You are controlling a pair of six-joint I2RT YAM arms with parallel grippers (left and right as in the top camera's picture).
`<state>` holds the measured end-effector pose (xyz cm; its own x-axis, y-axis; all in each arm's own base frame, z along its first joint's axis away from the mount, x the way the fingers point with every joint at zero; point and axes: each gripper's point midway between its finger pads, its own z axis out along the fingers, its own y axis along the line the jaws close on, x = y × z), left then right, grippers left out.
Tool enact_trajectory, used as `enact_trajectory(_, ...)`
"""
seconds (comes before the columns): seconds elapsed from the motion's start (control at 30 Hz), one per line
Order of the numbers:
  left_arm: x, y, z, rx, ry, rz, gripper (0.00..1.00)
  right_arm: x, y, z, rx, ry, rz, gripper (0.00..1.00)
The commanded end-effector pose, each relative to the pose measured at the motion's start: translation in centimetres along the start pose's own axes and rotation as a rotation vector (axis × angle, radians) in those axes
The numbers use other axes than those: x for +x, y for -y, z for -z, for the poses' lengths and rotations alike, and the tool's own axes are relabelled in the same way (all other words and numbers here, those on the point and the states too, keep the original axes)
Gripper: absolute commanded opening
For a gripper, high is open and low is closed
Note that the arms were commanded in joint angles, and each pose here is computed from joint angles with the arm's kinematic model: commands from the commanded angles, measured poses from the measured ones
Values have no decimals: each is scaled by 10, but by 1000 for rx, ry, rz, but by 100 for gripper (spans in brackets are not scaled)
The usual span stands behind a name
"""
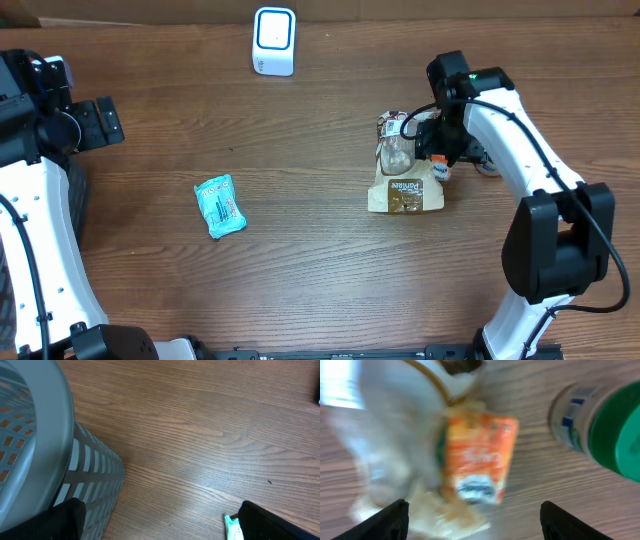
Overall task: Scan the item barcode
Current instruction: 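Carry the PanTree bag right and set it down near the jar, then move the right gripper left to the green wipes packet and grasp it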
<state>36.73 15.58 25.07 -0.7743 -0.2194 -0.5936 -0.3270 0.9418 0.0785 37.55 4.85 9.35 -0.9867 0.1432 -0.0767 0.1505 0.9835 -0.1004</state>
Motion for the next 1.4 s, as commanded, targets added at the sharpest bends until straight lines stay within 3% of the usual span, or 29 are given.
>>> enact_trajectory(0.0, 0, 0, 0, -1, -1, -28, 100, -24, -39, 49, -225, 85, 9, 80)
enact_trajectory(0.17, 0, 0, 0, -1, -1, -28, 100, -28, -113, 93, -507, 156, 138, 77)
enact_trajectory(0.3, 0, 0, 0, -1, -1, -27, 100, -12, -170, 98, -628, 165, 255, 69)
enact_trajectory(0.67, 0, 0, 0, -1, -1, -28, 100, 83, -313, 34, -688, 34, 488, 61)
enact_trajectory(0.93, 0, 0, 0, -1, -1, -28, 100, 123, -357, -6, -685, -28, 518, 45)
enact_trajectory(1.37, 0, 0, 0, -1, -1, -28, 99, 147, -389, -29, -728, -42, 572, 45)
